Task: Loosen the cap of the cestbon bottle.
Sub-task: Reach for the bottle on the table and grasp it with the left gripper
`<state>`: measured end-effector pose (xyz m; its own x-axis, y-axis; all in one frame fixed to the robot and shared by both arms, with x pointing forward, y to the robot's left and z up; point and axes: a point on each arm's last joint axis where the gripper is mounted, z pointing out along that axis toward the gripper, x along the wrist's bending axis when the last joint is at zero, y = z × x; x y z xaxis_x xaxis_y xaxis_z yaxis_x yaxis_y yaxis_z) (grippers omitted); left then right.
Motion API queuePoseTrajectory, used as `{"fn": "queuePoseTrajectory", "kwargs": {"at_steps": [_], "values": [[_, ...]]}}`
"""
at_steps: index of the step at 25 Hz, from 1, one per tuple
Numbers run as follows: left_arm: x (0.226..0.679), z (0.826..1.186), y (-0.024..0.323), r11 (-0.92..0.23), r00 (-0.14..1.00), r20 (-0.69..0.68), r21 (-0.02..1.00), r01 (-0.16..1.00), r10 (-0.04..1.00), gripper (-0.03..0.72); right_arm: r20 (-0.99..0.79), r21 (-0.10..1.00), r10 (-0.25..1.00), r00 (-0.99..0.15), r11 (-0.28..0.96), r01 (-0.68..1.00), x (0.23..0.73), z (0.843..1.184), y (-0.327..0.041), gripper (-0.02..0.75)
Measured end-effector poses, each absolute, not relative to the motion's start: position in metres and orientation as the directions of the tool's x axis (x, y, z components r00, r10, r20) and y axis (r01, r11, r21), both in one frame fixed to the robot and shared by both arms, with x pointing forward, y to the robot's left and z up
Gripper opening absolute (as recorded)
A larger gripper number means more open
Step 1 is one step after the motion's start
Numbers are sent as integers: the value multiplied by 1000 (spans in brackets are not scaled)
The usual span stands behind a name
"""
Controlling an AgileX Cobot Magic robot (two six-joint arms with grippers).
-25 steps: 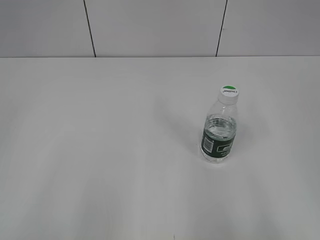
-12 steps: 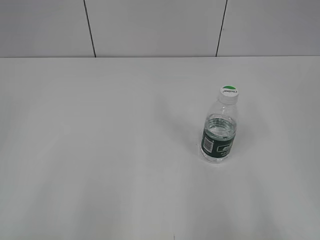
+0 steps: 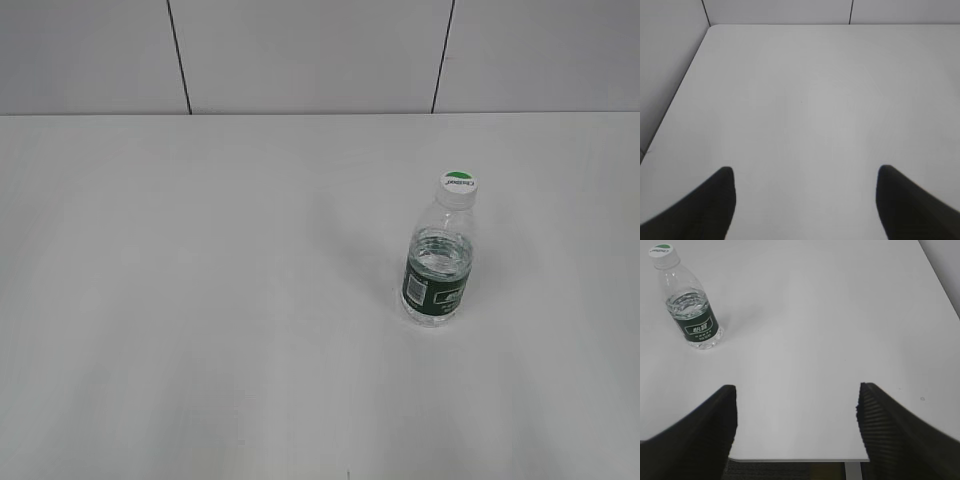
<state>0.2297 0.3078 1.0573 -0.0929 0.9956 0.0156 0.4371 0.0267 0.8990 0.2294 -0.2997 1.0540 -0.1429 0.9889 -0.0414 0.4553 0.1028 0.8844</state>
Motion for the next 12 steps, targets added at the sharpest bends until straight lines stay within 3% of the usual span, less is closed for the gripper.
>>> {"fn": "queuePoseTrajectory", "kwargs": {"at_steps": [12], "values": [[230, 1063, 303, -38, -25, 52, 916, 400, 998, 527, -41, 884, 989, -143, 103, 455, 229, 1054, -300, 569]]}}
